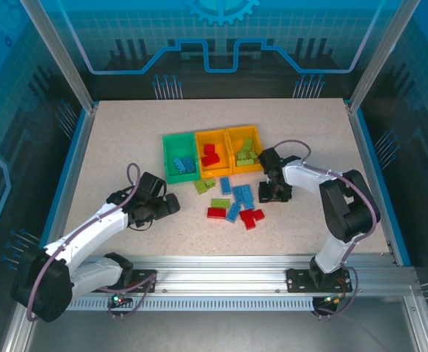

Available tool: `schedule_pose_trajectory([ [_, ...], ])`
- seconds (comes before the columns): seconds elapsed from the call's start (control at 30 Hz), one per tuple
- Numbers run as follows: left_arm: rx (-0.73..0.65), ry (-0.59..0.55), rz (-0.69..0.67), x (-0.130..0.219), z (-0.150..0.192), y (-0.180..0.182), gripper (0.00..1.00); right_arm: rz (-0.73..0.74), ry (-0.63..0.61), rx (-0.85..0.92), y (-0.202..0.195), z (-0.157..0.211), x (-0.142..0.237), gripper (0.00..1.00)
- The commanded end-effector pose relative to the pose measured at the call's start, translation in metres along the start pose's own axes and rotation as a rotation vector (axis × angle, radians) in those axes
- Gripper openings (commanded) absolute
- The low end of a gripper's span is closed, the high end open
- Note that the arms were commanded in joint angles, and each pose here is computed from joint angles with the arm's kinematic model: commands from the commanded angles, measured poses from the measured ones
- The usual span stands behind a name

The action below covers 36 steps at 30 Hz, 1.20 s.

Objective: Sort the legos into containers by color

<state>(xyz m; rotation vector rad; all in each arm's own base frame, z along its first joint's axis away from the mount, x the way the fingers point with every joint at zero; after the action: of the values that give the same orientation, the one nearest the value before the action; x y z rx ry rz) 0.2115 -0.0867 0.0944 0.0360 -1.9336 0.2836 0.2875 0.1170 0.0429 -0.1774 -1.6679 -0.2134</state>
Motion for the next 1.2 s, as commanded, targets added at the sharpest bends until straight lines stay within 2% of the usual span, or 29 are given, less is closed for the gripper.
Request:
schedule_pose_trajectory([
  [0.0,0.006,-0.014,-0.01,0.002,-0.005,-0.002,0.99,-0.022,-0.005,0.019,0.007,-0.006,-0.003,0.4],
  [0.1,0.008,-0.017,-0.013,0.002,-0.005,-0.002,0.99,-0.027,-0.016,0.03,0.009,-0.006,0.001,0.34],
  [0.3,0.008,-0.012,-0.014,0.0,-0.005,-0.002,0.99,-0.085,-0.076,0.062,0.023,-0.006,0.031,0.34],
  [0.5,0.01,-0.012,-0.008,-0.002,-0.007,-0.004,0.99,-0.195,-0.191,0.156,0.071,-0.011,0.086,0.34],
  [0.63,0.002,-0.007,-0.005,-0.003,-0.007,-0.006,0.99,-0.386,-0.191,0.183,0.119,-0.018,0.108,0.34],
  [0.83,-0.016,0.002,-0.007,-0.002,-0.005,-0.006,0.99,-0.42,-0.164,0.216,0.172,-0.041,0.11,0.34],
  [1.17,-0.024,0.017,-0.009,-0.004,-0.001,-0.008,0.99,-0.37,-0.081,0.131,0.208,-0.078,0.073,0.38],
])
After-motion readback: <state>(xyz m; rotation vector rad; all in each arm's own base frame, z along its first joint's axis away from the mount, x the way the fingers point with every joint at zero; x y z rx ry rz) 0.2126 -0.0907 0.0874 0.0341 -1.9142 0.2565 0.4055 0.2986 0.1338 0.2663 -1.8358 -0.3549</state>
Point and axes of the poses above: each hand's point on the last joint's axis, 136 mm out from that joint toward the fingers, its own x axis back along the fingers, its own y axis along the line the jaws close on, z = x × y, the point moved 3 cm from there along x, back along the fingers, and after that the axes turned 14 degrees about -x, right-handed, at the moved point
